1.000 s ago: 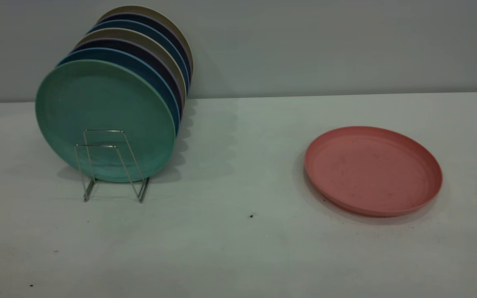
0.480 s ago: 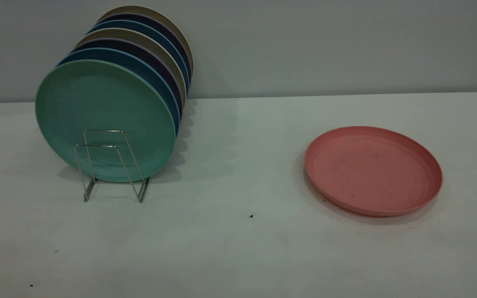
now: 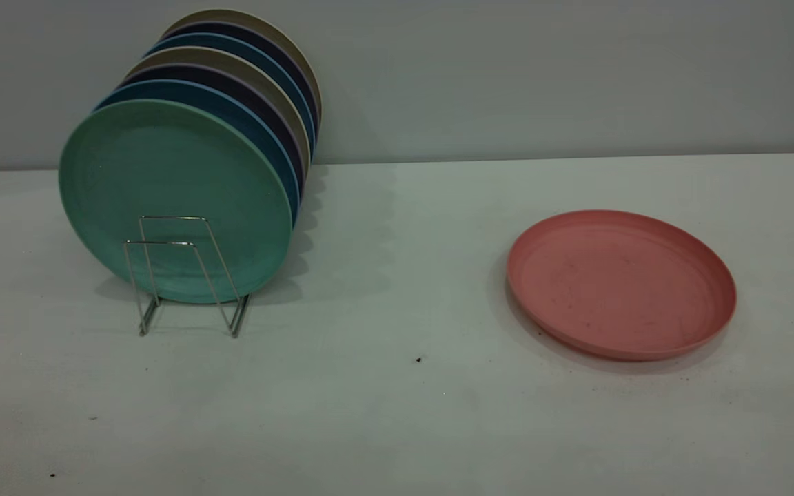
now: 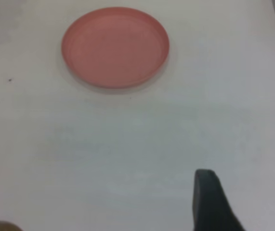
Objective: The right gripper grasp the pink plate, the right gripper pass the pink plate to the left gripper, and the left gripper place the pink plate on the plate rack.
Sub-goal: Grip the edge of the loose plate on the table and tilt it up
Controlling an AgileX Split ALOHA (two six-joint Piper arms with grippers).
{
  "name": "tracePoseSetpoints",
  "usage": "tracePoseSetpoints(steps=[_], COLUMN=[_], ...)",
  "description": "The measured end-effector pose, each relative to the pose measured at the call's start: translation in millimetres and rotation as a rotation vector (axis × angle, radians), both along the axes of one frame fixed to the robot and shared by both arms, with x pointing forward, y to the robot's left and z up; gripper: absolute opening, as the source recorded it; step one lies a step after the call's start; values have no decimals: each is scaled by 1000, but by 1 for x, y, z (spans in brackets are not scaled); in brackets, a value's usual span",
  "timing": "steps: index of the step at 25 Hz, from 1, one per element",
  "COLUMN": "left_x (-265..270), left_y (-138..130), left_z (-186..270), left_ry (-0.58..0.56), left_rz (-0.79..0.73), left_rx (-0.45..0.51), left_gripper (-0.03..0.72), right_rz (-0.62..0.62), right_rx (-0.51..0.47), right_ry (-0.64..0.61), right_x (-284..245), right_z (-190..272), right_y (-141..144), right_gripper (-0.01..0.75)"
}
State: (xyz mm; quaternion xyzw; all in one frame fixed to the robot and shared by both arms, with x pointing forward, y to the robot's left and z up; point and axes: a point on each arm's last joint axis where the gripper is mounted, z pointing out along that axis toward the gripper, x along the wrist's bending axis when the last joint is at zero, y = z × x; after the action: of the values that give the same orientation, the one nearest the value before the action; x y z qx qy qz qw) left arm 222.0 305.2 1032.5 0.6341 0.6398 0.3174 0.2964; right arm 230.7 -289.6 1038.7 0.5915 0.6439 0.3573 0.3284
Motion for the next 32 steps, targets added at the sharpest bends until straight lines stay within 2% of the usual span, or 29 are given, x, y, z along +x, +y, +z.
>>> tracePoseSetpoints(steps=[11, 14, 17, 22, 26, 32], left_x=[0, 1, 11, 69, 131, 217], left_y=[0, 1, 1, 1, -1, -2], left_z=[0, 8, 27, 62, 76, 71], left_ry=[0, -1, 22, 69, 154, 240], left_rz=[1, 9, 14, -12, -35, -50], left_rx=[1, 7, 11, 41, 56, 59], left_gripper=[379, 402, 463, 578, 586, 584], right_rz=[16, 40, 56, 61, 84, 129], right_rx=[24, 66, 74, 82, 70, 153], right_ry=[-1, 26, 59, 106, 137, 270], right_x=[0, 7, 23, 74, 121, 192], right_z=[1, 8, 22, 45, 47, 14], right_y=[2, 6, 7, 6, 6, 11], right_gripper=[394, 437, 500, 563, 566, 566])
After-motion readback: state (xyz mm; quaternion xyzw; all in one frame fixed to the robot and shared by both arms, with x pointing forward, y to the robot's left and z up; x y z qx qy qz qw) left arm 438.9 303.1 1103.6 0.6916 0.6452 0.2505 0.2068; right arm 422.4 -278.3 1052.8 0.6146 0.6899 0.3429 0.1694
